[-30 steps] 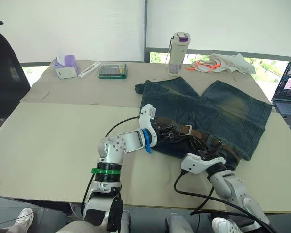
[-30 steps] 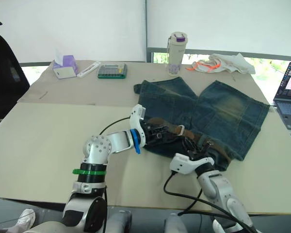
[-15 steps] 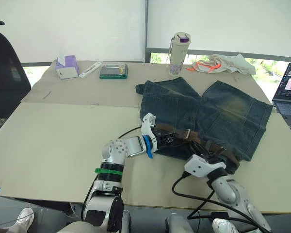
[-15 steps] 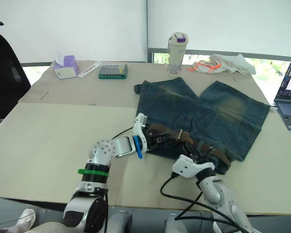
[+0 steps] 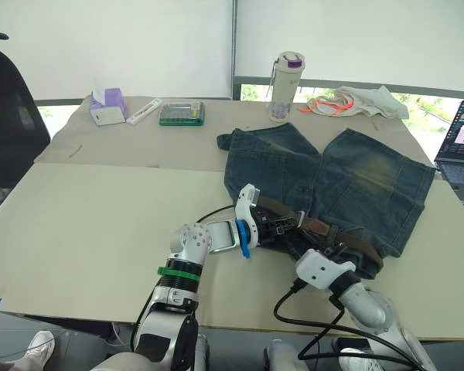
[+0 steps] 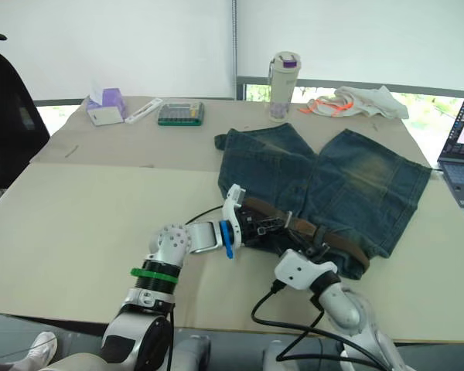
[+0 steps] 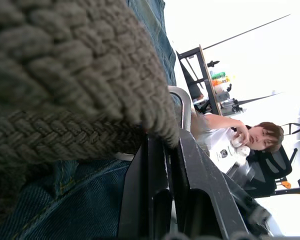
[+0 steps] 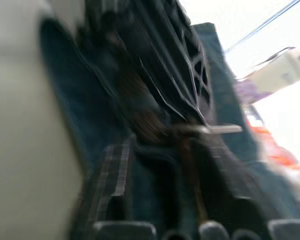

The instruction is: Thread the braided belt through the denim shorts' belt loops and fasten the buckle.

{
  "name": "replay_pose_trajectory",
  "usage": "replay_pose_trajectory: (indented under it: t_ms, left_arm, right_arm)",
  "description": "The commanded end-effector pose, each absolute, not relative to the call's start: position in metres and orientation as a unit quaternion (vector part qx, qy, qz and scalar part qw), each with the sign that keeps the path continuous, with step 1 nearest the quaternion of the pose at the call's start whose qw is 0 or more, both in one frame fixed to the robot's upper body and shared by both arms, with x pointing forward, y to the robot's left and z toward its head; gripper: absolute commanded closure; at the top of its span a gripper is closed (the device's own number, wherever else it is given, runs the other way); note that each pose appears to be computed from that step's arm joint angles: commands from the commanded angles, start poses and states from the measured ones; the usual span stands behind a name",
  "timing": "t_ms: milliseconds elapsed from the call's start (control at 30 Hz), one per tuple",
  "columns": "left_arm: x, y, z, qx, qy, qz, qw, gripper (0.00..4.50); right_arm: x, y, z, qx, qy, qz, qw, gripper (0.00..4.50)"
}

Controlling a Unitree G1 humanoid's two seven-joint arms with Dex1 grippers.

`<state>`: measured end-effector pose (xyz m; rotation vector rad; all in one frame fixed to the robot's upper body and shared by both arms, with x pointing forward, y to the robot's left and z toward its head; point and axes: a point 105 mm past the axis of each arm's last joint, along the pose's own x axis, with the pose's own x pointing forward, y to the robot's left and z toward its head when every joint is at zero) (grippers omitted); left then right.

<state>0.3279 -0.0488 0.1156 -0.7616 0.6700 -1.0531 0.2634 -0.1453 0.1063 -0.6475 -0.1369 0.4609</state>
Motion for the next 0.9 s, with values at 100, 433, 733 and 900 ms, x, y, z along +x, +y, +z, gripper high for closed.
replay_pose_trajectory:
  t_ms: [100,433,733,900]
  left_arm:
    - [0.315,-0.075,0.122,-0.357,0.309,-0.512,0.718,4.50]
    - [0.316,-0.076,0.122,-0.355,0.305,-0.513,0.720,4.50]
    - [0.317,-0.075,0.122,-0.354,0.302,-0.512,0.722,4.50]
    - [0.317,-0.075,0.121,-0.355,0.303,-0.510,0.722,4.50]
  right_arm:
    - [0.250,-0.170,0.128,-0.139,-0.026,0.197,0.970,0.51]
    - [0.253,-0.185,0.124,0.227,0.040,0.108,0.967,0.51]
    - [0.266,-0.173,0.117,0.314,0.077,0.093,0.942,0.51]
    - [0.271,-0.178,0.130,0.389,0.042,0.077,0.917,0.51]
